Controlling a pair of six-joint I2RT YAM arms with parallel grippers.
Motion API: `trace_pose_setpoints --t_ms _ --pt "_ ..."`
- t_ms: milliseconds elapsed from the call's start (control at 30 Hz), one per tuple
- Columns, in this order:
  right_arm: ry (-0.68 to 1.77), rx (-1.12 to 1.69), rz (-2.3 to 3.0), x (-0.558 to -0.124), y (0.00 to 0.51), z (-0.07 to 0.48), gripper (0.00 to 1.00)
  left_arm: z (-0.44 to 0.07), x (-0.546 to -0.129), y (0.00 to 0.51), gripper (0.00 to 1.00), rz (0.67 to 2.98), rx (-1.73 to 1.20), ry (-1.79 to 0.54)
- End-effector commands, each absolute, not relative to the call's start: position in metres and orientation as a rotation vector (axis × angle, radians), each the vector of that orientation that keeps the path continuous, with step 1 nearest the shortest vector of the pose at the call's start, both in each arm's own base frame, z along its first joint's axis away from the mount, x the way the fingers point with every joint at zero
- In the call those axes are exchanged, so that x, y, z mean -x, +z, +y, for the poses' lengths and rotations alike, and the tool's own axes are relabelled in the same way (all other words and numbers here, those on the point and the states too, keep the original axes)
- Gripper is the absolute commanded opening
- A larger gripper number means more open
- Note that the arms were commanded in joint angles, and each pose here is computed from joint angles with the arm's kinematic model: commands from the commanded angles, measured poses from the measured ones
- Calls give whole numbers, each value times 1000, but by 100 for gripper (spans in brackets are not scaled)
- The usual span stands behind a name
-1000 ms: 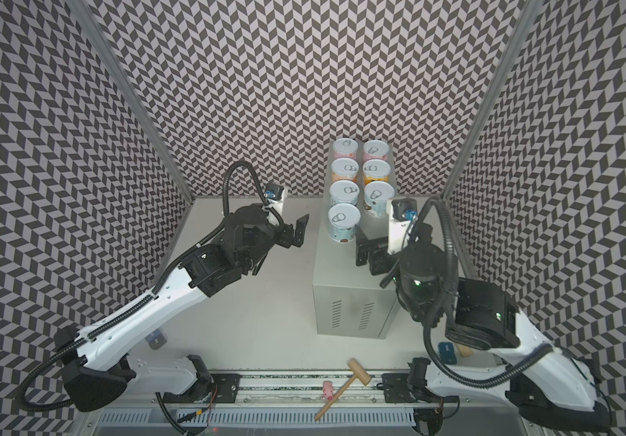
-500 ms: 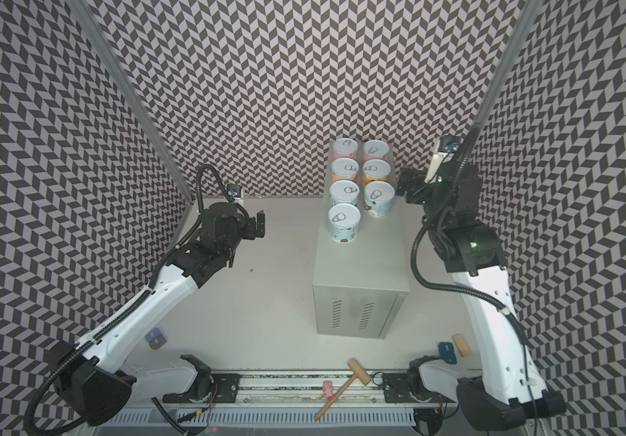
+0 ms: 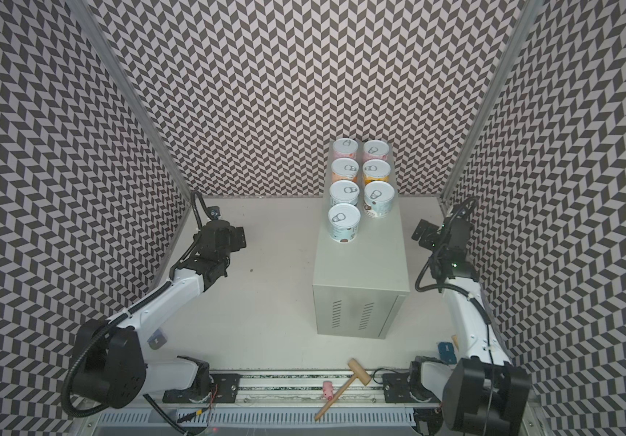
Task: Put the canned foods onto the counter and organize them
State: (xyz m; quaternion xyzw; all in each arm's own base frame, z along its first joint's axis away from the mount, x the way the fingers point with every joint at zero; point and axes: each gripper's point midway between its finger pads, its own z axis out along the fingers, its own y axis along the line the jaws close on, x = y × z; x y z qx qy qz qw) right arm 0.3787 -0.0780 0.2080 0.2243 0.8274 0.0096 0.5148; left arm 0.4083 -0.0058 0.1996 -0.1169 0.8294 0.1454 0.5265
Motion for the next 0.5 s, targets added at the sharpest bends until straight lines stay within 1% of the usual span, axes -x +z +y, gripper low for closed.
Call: trace_pose_setpoints --t_ms 0,100,233,400,467 --pt "60 -531 1810 -404 215 -84 99 35 -401 197 100 1860 502 485" --pt "34 -525 1904 -420 174 -83 99 52 -396 191 100 1794 532 439" --pt "-35 -544 1945 -428 130 -93 99 51 -386 182 100 1735 447 339" --pt "-8 -500 1870 -429 115 -85 99 51 -387 152 100 1787 408 360" --pt "15 -485 1885 -432 114 -81 99 45 -392 146 100 1776 392 312"
